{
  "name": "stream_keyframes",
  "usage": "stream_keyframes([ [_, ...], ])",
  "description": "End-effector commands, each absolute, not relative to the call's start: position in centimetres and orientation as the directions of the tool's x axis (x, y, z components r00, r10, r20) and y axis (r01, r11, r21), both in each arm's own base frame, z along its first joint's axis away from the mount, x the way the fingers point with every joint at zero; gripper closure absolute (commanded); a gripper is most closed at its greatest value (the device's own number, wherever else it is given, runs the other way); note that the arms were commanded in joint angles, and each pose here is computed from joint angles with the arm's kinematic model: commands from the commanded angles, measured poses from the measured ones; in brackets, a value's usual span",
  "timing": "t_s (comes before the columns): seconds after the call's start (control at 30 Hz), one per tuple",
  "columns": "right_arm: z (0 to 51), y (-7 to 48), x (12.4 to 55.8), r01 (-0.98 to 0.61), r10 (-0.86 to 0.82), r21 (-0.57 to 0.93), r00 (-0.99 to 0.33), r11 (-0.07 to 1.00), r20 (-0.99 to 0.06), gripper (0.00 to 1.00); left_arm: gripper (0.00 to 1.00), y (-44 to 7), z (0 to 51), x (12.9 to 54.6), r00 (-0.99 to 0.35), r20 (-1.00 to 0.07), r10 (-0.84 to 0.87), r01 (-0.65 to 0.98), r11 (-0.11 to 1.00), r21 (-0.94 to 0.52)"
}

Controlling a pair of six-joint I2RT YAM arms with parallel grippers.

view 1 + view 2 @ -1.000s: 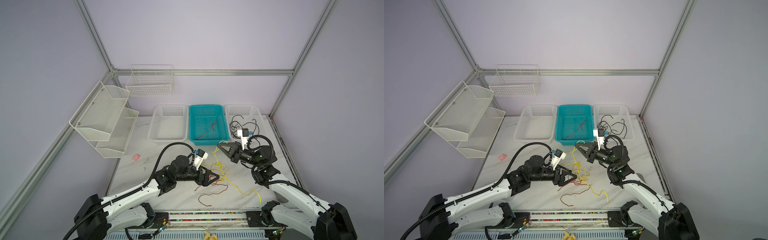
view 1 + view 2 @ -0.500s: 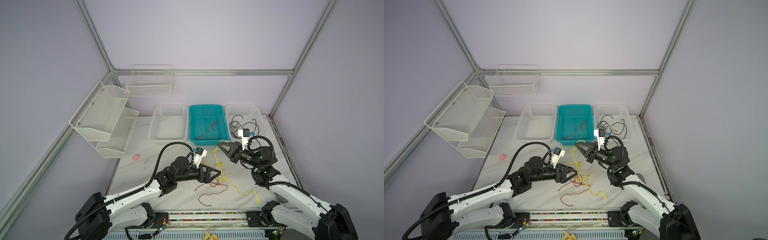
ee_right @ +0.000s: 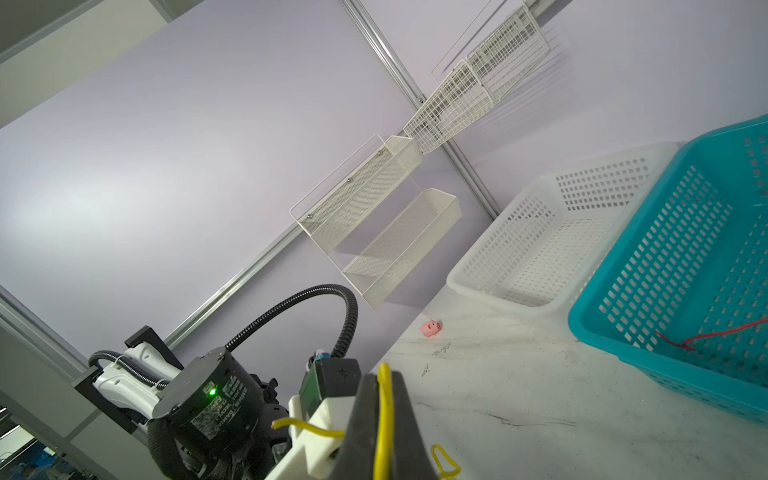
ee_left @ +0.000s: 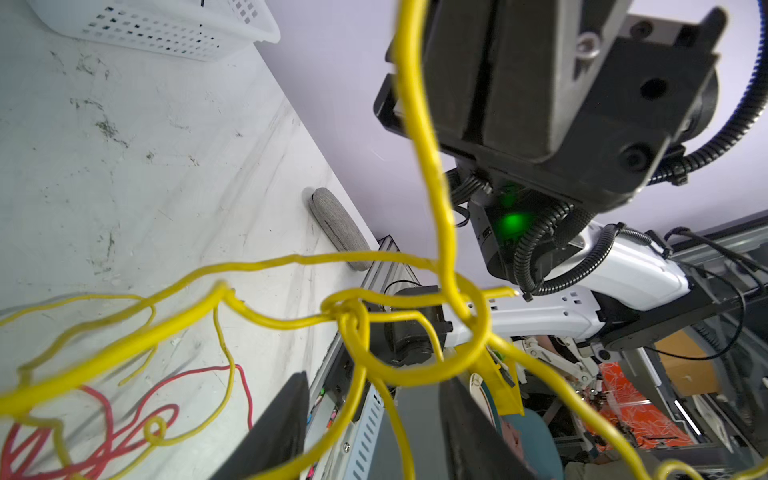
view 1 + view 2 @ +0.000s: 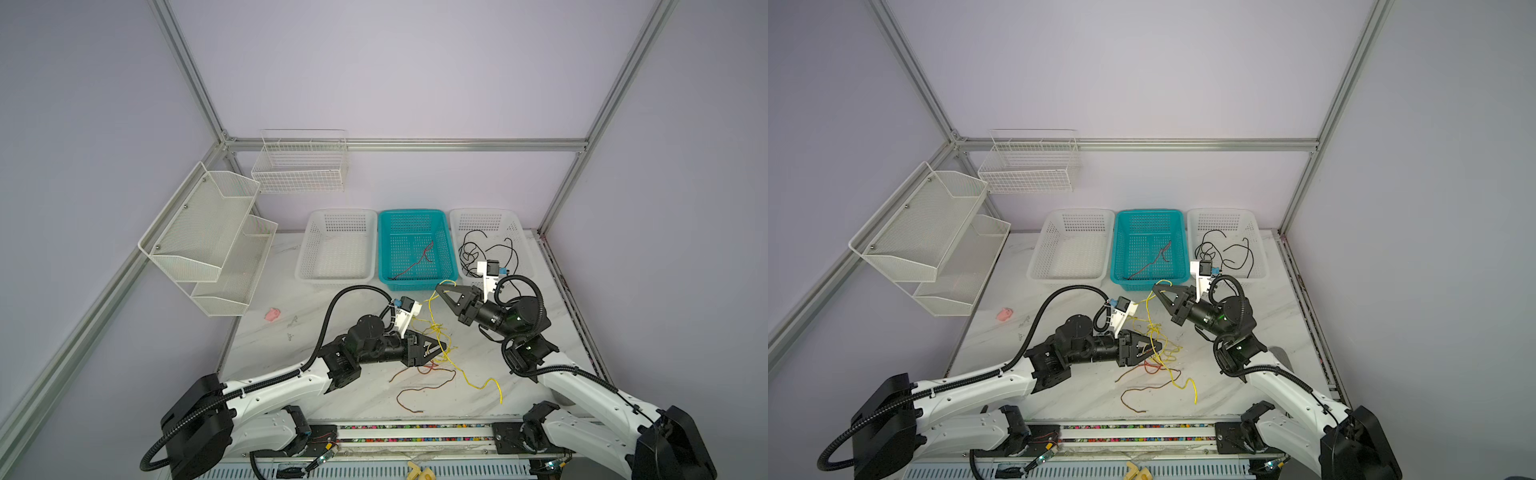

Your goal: Untangle the cables

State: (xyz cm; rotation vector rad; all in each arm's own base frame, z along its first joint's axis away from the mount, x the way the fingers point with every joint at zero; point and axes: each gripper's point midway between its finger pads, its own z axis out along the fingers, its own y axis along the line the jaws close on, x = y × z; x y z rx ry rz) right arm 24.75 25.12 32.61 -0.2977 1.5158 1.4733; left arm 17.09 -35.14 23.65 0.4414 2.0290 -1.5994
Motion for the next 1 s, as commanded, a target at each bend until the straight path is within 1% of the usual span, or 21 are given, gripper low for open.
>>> stream_keyframes([
  [0.0, 33.7, 24.8, 24.3, -0.748, 0.461, 0.625, -0.484, 0.223, -0.744, 1.00, 0.54, -34.8, 24.0, 16.6, -0.798, -0.599, -0.069, 0.572, 0.227, -0.788],
  [0.07, 33.6, 24.8, 24.3, -0.746, 0.462, 0.626, -0.484, 0.226, -0.743, 1.00, 0.59, -34.7, 24.0, 16.7, -0.794, -0.604, -0.067, 0.576, 0.236, -0.783],
  [0.27, 33.5, 24.6, 24.5, -0.740, 0.468, 0.629, -0.479, 0.239, -0.742, 1.00, 0.81, -34.5, 24.0, 16.6, -0.786, -0.615, -0.052, 0.586, 0.253, -0.770],
  [0.3, 33.5, 24.5, 24.5, -0.739, 0.470, 0.628, -0.477, 0.243, -0.743, 1.00, 0.85, -34.4, 23.9, 16.5, -0.786, -0.617, -0.049, 0.587, 0.255, -0.768],
  [0.33, 33.4, 24.5, 24.6, -0.738, 0.472, 0.627, -0.473, 0.250, -0.744, 1.00, 0.92, -34.4, 23.9, 16.5, -0.786, -0.617, -0.045, 0.587, 0.260, -0.766],
  [0.4, 33.3, 24.2, 24.7, -0.730, 0.476, 0.629, -0.467, 0.268, -0.745, 1.00, 1.00, -34.1, 23.8, 16.4, -0.784, -0.619, -0.038, 0.588, 0.270, -0.762],
  [0.5, 32.5, 23.7, 25.6, -0.689, 0.491, 0.650, -0.466, 0.320, -0.736, 1.00, 1.00, -33.4, 23.5, 16.2, -0.783, -0.622, -0.028, 0.586, 0.303, -0.752],
  [0.57, 31.4, 22.8, 26.7, -0.620, 0.523, 0.687, -0.469, 0.379, -0.712, 1.00, 1.00, -32.5, 23.0, 15.9, -0.784, -0.621, -0.015, 0.581, 0.336, -0.741],
  [0.63, 29.5, 21.3, 28.2, -0.526, 0.558, 0.723, -0.468, 0.447, -0.686, 1.00, 1.00, -31.2, 22.4, 15.8, -0.788, -0.616, -0.008, 0.565, 0.391, -0.727],
  [0.77, 25.8, 18.4, 30.7, -0.346, 0.625, 0.789, -0.481, 0.508, -0.614, 1.00, 1.00, -27.5, 21.3, 16.1, -0.801, -0.597, -0.045, 0.494, 0.514, -0.702],
  [0.83, 23.1, 16.3, 31.9, -0.218, 0.660, 0.808, -0.481, 0.547, -0.577, 1.00, 1.00, -25.6, 21.6, 16.2, -0.798, -0.598, -0.080, 0.471, 0.536, -0.700],
  [0.97, 19.5, 12.8, 33.1, -0.045, 0.710, 0.817, -0.468, 0.575, -0.526, 1.00, 1.00, -22.4, 22.6, 16.3, -0.785, -0.601, -0.151, 0.433, 0.561, -0.706],
])
